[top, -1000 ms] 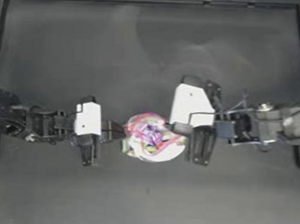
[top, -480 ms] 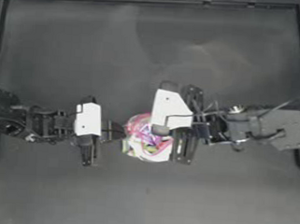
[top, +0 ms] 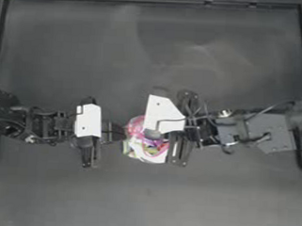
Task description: Put candy in bag
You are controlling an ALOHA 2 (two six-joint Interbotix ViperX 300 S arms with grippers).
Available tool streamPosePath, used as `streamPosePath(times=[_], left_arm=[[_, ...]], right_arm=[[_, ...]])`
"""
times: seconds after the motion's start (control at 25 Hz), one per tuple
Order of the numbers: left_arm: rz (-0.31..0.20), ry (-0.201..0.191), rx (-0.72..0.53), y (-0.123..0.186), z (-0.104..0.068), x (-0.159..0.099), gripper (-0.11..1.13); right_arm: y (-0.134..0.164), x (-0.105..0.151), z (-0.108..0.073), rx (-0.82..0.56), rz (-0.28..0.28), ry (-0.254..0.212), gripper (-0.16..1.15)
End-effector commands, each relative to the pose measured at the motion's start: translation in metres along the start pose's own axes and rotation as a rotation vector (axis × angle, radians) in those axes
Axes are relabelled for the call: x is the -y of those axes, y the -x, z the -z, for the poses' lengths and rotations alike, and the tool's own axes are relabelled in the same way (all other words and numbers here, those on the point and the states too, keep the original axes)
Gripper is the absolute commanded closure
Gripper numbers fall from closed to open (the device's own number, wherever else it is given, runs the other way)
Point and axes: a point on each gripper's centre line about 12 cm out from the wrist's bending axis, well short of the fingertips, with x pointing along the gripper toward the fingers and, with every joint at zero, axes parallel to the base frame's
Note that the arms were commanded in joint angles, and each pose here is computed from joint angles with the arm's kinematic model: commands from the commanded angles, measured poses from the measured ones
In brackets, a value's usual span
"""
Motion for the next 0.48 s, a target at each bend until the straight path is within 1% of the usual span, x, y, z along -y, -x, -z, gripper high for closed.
streamPosePath(times=[0.04,0.16,0.24,0.32,0.48], left_arm=[[0.002,0.001,0.063,0.0082,-0.0191,-0.0002,0.93],[0.002,0.001,0.064,0.0082,-0.0192,-0.0002,0.93],[0.002,0.001,0.063,0.0082,-0.0191,-0.0002,0.93],[0.002,0.003,0.064,0.0084,-0.0195,-0.0003,0.93],[0.002,0.003,0.063,0.0082,-0.0191,-0.0002,0.93]], right_arm=[[0.0066,0.0005,-0.0118,0.038,-0.004,-0.003,0.56],[0.001,-0.0001,-0.0084,0.019,0.0,0.0,0.54],[-0.0004,-0.0011,-0.0084,0.019,-0.001,0.004,0.47],[-0.0005,-0.0011,-0.009,0.018,0.0,0.003,0.34],[0.0004,0.0009,-0.0122,0.022,0.004,-0.004,0.02]])
